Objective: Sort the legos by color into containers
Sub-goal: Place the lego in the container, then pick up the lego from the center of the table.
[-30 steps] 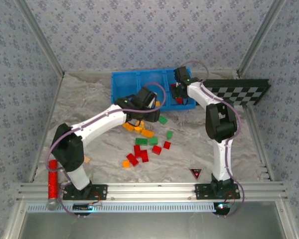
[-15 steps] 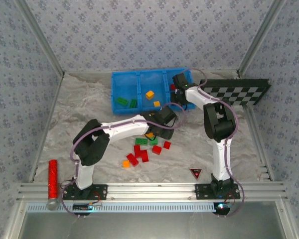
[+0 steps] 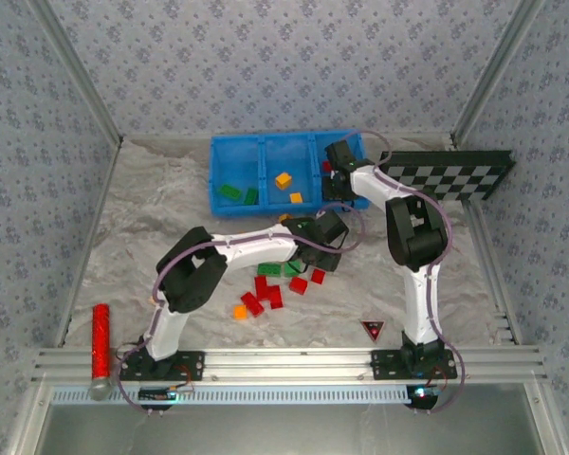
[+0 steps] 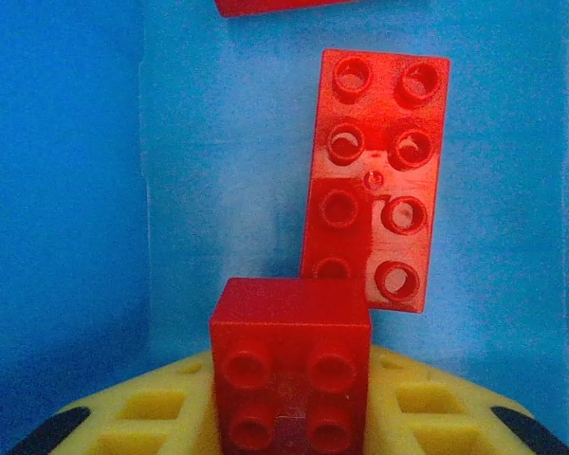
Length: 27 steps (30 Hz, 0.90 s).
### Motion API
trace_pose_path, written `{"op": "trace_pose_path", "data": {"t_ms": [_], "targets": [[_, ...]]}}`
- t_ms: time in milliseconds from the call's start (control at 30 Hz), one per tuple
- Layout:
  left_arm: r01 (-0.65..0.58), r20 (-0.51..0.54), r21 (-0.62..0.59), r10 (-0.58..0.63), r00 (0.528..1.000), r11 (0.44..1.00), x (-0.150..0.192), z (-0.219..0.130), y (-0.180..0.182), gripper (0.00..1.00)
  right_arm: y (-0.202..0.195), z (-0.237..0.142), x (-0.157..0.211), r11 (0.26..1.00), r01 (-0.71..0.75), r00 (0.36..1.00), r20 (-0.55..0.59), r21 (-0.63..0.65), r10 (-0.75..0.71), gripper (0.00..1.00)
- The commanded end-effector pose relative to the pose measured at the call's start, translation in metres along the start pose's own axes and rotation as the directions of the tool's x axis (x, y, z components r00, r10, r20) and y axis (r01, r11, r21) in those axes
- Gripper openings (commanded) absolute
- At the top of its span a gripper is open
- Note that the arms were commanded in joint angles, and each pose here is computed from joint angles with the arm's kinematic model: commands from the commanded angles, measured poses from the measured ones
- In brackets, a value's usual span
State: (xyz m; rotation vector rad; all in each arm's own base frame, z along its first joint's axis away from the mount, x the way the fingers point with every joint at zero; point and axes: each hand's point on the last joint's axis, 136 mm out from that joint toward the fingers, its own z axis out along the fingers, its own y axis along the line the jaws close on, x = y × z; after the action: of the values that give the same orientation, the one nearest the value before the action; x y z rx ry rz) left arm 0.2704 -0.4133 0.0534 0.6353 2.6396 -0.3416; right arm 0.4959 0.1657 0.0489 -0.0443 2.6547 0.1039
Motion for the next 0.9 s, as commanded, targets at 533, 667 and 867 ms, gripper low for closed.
{"op": "trace_pose_path", "data": {"t_ms": [533,667,867], "targets": [[0.025,0.021,-0.041,-0.024,0.999,0.999,-0.007,0.028,-0.001,0.52,0.015,-0.053,-0.011,0.998,0.020,0.999,0.028,-0.054,-0.019,0.50],[0.026,0.024,-0.062,-0.024,0.999,0.998,-0.005,0.033,0.003,0.43,0.019,-0.064,-0.018,0.997,0.030,0.999,0.047,-0.067,-0.027,0.53],[0.036,0.075,-0.055,-0.032,0.997,0.998,-0.012,0.024,0.005,0.32,0.020,-0.087,-0.026,0.997,0.039,0.997,0.066,-0.072,-0.034,0.55]]}}
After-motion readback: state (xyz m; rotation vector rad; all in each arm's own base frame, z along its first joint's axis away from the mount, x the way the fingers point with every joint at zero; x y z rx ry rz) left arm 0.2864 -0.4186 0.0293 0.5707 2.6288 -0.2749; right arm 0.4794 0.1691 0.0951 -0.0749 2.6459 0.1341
